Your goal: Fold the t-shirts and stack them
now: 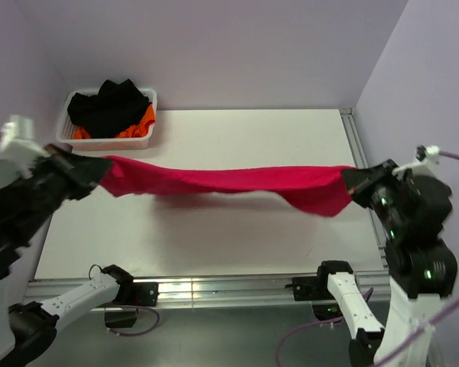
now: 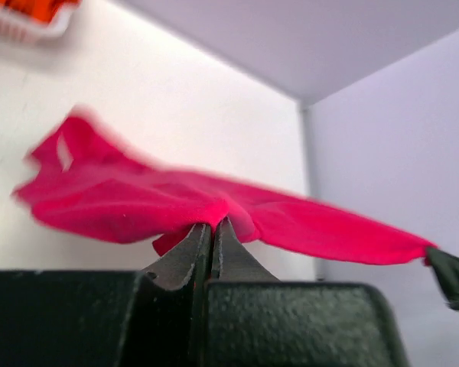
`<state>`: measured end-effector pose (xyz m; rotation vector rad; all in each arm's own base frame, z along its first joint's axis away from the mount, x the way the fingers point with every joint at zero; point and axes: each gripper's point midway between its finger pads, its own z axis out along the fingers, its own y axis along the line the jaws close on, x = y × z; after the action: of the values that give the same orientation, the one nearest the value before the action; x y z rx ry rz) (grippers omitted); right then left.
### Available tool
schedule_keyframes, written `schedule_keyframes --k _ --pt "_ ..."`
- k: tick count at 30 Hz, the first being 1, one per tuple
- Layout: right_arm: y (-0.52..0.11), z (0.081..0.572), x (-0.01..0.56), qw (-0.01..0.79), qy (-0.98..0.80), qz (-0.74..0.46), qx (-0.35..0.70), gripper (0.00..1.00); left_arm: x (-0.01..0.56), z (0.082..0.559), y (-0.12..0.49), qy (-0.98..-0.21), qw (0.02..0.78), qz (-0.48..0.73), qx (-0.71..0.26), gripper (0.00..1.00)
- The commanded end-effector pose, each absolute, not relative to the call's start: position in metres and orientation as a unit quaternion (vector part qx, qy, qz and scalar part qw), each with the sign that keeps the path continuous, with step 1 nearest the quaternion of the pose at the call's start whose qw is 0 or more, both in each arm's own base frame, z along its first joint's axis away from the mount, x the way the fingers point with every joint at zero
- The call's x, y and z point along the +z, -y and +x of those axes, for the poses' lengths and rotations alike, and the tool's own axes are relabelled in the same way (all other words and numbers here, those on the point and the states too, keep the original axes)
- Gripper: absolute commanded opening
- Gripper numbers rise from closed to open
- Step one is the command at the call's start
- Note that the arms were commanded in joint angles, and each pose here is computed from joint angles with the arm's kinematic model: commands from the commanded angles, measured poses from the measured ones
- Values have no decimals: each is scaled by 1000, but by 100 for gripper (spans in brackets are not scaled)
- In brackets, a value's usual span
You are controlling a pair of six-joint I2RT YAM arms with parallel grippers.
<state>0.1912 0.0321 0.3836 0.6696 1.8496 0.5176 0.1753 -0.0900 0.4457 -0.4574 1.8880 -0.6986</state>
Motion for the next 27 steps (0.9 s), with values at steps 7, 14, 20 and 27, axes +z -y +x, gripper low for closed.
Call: schedule_keyframes --k 7,14,20,27 --pt "-34 122 487 674 -684 178 216 0 604 99 68 -629 661 -64 -404 0" --pt "-18 149 505 685 -679 191 183 0 617 145 93 -615 676 -63 -400 0" --pt "1 211 455 627 -727 252 117 0 573 242 120 -664 671 -101 -314 0" --pt "15 287 359 551 -781 292 38 0 487 356 147 -743 611 -121 -245 0"
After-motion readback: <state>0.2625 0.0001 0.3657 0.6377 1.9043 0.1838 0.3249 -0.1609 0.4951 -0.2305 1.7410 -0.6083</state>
